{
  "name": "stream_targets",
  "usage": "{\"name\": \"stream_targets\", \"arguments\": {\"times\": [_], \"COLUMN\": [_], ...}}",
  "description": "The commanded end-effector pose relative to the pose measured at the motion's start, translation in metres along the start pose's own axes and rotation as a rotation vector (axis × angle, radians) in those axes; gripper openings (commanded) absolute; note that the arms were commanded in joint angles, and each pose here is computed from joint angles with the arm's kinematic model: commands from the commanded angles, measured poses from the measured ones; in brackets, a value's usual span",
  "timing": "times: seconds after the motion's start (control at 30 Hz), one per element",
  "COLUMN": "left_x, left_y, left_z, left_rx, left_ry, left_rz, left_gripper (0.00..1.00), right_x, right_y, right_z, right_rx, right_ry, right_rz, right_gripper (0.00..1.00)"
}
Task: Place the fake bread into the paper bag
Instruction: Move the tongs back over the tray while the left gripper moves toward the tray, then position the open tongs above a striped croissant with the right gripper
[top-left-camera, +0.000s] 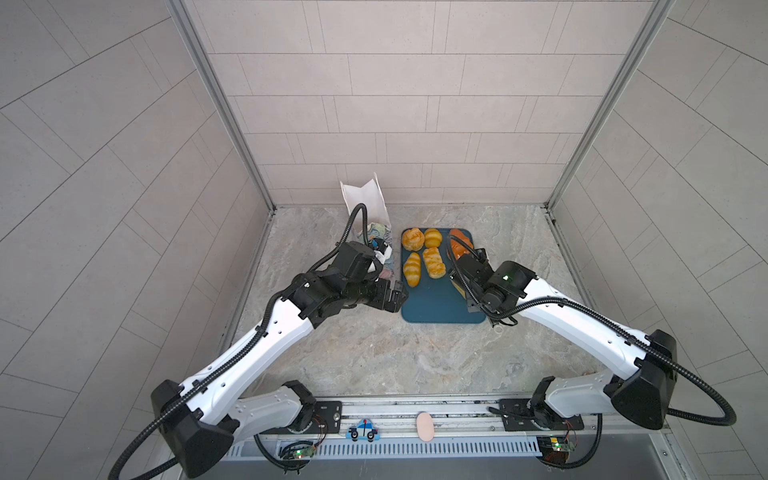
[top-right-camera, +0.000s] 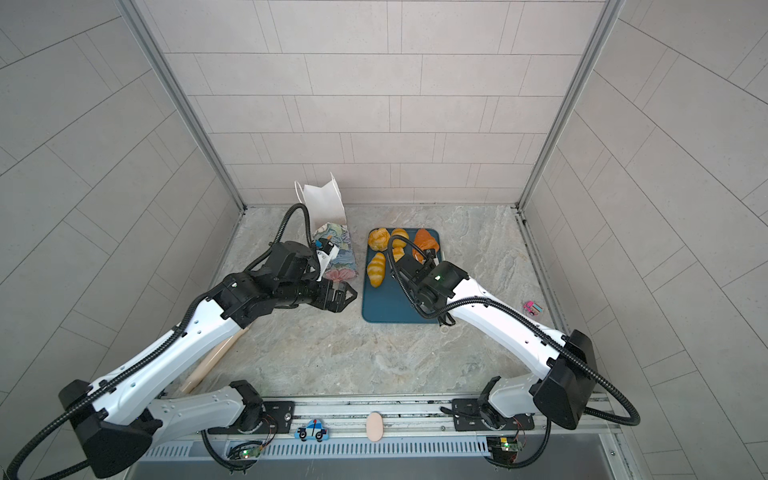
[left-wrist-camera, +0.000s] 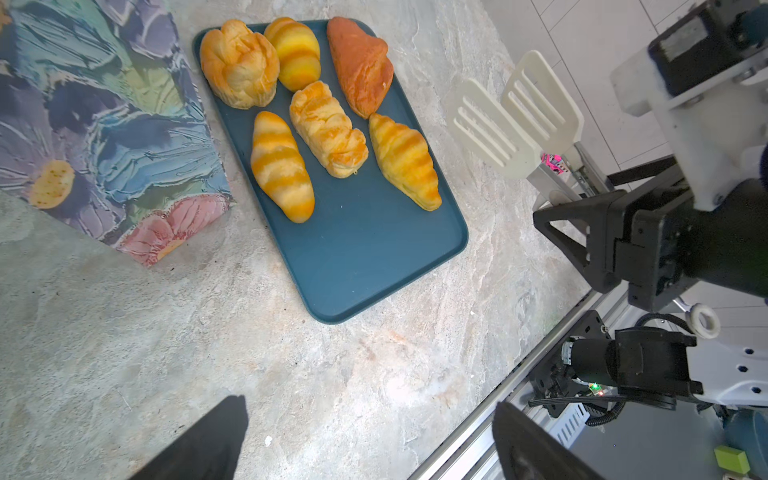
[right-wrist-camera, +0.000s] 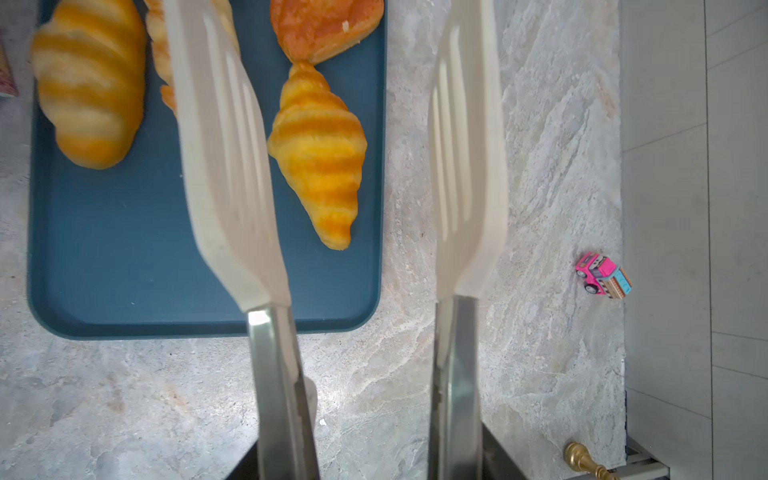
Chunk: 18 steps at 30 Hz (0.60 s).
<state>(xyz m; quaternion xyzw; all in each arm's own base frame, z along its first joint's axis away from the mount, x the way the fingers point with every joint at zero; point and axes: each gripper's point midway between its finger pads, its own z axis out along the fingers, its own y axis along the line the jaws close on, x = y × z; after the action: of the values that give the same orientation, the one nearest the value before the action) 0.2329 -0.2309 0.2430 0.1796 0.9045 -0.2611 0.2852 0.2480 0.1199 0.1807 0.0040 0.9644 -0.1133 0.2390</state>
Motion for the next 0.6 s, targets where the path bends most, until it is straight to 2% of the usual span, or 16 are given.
{"name": "stream_targets", "arguments": {"times": [0.0, 0.27, 0.57], "left_x": [0.006, 0.014, 0.026], "left_y": [-0.005, -0.015, -0.024], "left_z": [0.006, 0.018, 0.033], "left_rx": [0.023, 0.052, 0.066], "left_ry": [0.021, 0.067, 0.097], "left_rz": [-0.002, 0.018, 0.017], "left_gripper": [1.00, 1.00, 1.00], "right_x": [0.007, 0.026, 0.037], "right_y": [-0.005, 0.002, 0.008], "right_z": [0.001, 0.021, 0.042], "right_rx": [0.009, 0.046, 0.044], "right_ry": [0.015, 0.125, 0.179], "right_rz": [0.033, -0.004, 0.011], "right_gripper": [0.57, 0.59, 0.60]}}
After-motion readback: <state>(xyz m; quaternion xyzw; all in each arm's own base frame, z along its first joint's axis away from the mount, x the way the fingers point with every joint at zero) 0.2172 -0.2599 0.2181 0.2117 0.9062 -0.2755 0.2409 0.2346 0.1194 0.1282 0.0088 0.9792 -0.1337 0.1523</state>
